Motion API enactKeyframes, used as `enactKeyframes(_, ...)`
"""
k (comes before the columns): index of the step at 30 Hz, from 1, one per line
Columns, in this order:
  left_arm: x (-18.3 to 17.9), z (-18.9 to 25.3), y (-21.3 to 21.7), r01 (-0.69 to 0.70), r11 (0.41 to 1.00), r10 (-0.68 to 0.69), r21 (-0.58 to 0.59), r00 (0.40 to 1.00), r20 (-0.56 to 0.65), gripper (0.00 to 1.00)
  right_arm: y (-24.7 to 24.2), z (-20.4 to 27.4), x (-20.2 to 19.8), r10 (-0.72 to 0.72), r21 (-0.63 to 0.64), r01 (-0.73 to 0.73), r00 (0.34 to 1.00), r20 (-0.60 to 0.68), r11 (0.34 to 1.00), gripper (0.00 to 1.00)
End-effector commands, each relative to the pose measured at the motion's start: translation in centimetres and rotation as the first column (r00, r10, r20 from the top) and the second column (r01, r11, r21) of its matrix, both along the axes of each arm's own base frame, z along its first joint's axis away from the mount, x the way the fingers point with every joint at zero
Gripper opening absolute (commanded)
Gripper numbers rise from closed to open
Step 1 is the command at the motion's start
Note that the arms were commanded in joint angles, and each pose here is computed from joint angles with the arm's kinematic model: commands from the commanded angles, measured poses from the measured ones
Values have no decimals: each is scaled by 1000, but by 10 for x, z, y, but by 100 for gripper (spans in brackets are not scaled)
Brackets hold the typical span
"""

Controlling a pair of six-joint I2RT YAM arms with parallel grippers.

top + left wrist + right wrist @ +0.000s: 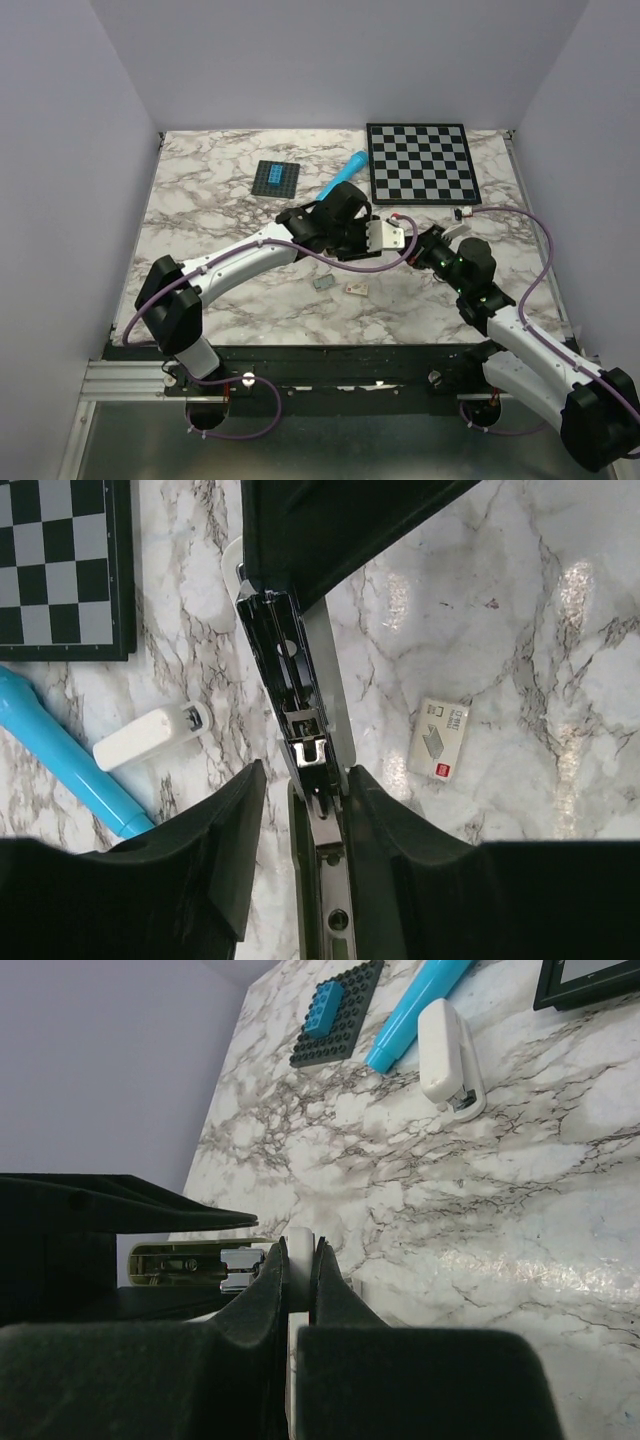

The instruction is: Load the staples into the stapler

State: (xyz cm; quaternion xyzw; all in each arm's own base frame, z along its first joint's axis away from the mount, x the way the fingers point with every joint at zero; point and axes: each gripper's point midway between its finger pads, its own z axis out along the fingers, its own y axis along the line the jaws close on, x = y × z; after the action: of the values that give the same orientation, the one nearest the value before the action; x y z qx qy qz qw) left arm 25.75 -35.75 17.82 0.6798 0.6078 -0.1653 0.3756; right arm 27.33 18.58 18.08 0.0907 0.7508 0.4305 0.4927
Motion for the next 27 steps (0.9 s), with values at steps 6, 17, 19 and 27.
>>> enactKeyframes(6,-2,-6,-6,50,998,-50,35,999,-19,38,5,23,3,21,29,-23,998,64,999,1)
enactKeyframes(17,-5,-13,1,67,995,-64,75,997,-38,0,5,13,5,16,27,-17,999,36,999,1)
enactKeyframes(19,-4,-16,2,71,994,-68,86,997,-41,0,4,9,5,10,23,-11,1000,28,1000,1)
enactKeyframes(27,7,-36,10,105,973,-93,205,993,-68,0,4,-25,6,6,-14,-6,999,-50,1000,29)
